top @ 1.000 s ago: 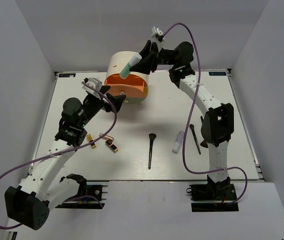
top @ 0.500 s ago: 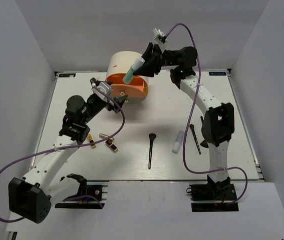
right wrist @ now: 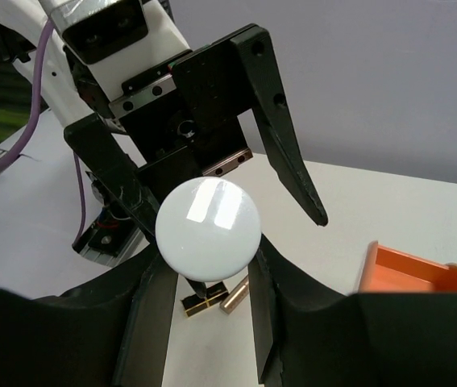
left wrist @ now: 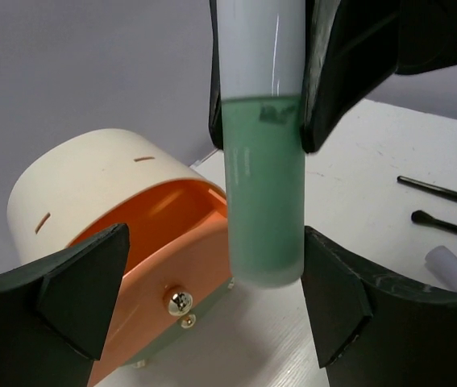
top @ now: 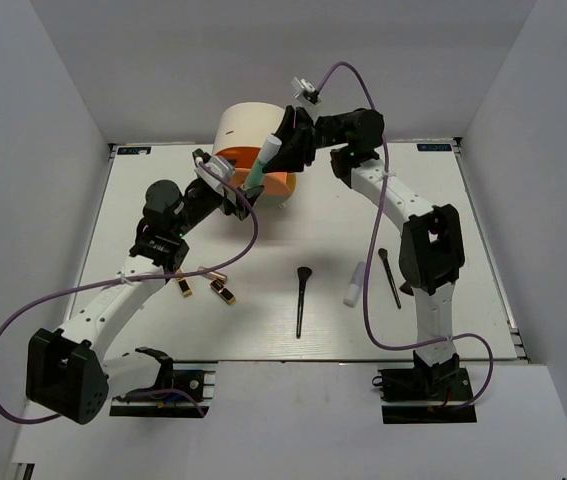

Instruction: Organize the makeup

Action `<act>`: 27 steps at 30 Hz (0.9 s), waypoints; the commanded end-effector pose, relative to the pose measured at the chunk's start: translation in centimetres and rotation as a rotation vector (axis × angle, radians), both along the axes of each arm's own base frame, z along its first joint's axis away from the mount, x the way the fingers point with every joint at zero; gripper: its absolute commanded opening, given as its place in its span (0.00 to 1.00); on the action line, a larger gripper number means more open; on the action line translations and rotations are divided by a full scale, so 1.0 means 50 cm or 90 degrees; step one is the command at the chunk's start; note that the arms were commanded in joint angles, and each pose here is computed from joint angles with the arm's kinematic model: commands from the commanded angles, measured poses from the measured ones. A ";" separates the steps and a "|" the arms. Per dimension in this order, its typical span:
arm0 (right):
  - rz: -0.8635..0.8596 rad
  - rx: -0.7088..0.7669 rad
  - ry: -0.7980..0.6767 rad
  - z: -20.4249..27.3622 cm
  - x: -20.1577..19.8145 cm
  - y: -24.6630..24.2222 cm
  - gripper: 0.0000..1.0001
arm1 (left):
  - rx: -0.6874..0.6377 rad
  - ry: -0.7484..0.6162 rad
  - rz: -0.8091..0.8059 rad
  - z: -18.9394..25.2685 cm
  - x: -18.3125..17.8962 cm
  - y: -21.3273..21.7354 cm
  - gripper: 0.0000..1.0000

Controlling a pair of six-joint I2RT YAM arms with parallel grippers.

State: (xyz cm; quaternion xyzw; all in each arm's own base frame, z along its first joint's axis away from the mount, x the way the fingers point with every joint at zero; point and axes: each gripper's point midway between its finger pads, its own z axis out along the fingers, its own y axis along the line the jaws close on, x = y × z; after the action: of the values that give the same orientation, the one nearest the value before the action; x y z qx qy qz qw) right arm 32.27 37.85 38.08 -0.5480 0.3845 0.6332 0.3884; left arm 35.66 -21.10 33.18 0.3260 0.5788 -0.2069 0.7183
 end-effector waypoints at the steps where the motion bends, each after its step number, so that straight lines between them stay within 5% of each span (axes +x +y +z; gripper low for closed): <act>1: 0.013 0.023 -0.044 0.031 -0.030 0.003 0.00 | -0.039 -0.047 -0.029 0.081 -0.015 -0.013 0.93; 10: 0.019 0.023 -0.045 0.018 -0.030 0.017 0.00 | -0.058 -0.024 -0.059 0.084 -0.026 -0.026 0.84; 16: 0.019 0.024 -0.044 0.021 -0.030 0.019 0.00 | -0.062 -0.004 -0.092 0.078 -0.028 -0.044 0.48; 23: 0.021 0.023 -0.040 0.016 -0.035 0.019 0.00 | -0.062 0.003 -0.119 0.089 -0.032 -0.056 0.18; 25: 0.021 0.023 -0.040 0.013 -0.034 0.020 0.08 | -0.055 0.015 -0.123 0.083 -0.032 -0.059 0.14; 27: 0.017 0.024 -0.039 0.012 -0.030 0.019 0.29 | -0.050 0.034 -0.143 0.083 -0.032 -0.057 0.11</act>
State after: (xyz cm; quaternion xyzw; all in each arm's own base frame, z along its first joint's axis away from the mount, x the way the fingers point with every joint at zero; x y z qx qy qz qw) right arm 31.90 38.58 38.35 -0.5504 0.3711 0.6321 0.3996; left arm 34.57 -23.76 34.76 0.3407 0.5696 -0.2998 0.6853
